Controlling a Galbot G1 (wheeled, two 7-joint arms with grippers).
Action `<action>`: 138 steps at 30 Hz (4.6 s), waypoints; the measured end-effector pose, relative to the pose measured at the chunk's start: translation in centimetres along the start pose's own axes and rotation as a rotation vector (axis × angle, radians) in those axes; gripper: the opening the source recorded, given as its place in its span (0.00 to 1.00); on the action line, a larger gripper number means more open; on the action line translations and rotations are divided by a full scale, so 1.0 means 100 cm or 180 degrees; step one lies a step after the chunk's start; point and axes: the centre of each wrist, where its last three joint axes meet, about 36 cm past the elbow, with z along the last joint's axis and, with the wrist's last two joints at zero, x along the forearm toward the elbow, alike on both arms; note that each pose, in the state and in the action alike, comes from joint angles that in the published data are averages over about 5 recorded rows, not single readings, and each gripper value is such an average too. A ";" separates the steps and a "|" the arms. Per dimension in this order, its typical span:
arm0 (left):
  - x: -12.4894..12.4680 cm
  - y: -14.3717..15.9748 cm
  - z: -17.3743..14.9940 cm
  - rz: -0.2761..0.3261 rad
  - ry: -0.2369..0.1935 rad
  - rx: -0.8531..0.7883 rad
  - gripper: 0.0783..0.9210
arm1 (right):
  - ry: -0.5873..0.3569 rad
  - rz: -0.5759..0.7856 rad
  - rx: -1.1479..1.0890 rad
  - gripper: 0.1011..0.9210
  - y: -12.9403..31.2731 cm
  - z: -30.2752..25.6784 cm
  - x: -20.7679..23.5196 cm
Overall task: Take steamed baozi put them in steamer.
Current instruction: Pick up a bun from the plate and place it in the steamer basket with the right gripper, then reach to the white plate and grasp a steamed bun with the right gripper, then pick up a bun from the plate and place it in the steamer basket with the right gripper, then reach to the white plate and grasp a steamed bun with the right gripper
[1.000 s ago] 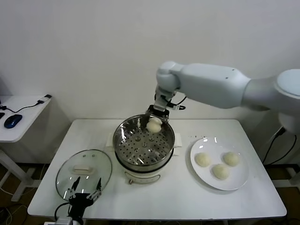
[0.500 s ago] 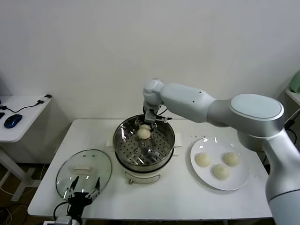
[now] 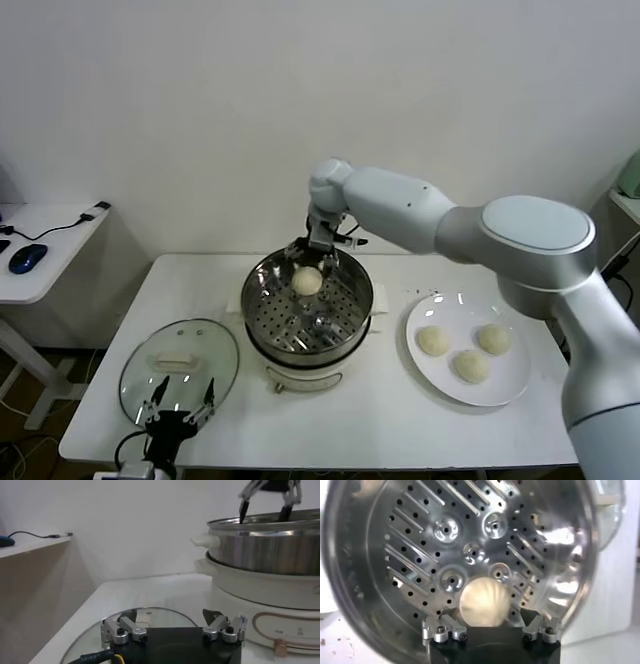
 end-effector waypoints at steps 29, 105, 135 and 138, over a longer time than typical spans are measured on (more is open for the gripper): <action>0.002 0.001 0.005 -0.0029 0.0026 0.0001 0.88 | 0.0249 -0.0249 -0.3906 0.88 0.322 -0.013 -0.044; 0.016 -0.022 -0.012 0.0071 -0.0072 -0.0059 0.88 | 0.0034 0.0159 -0.3472 0.65 -0.031 -0.120 -0.053; 0.014 -0.021 -0.013 0.0067 -0.0088 -0.0071 0.88 | -0.0046 0.0138 -0.3347 0.88 0.025 -0.059 0.018; 0.013 -0.018 -0.013 0.0059 -0.0092 -0.0080 0.88 | 0.0030 0.0066 -0.3397 0.88 0.069 -0.041 0.053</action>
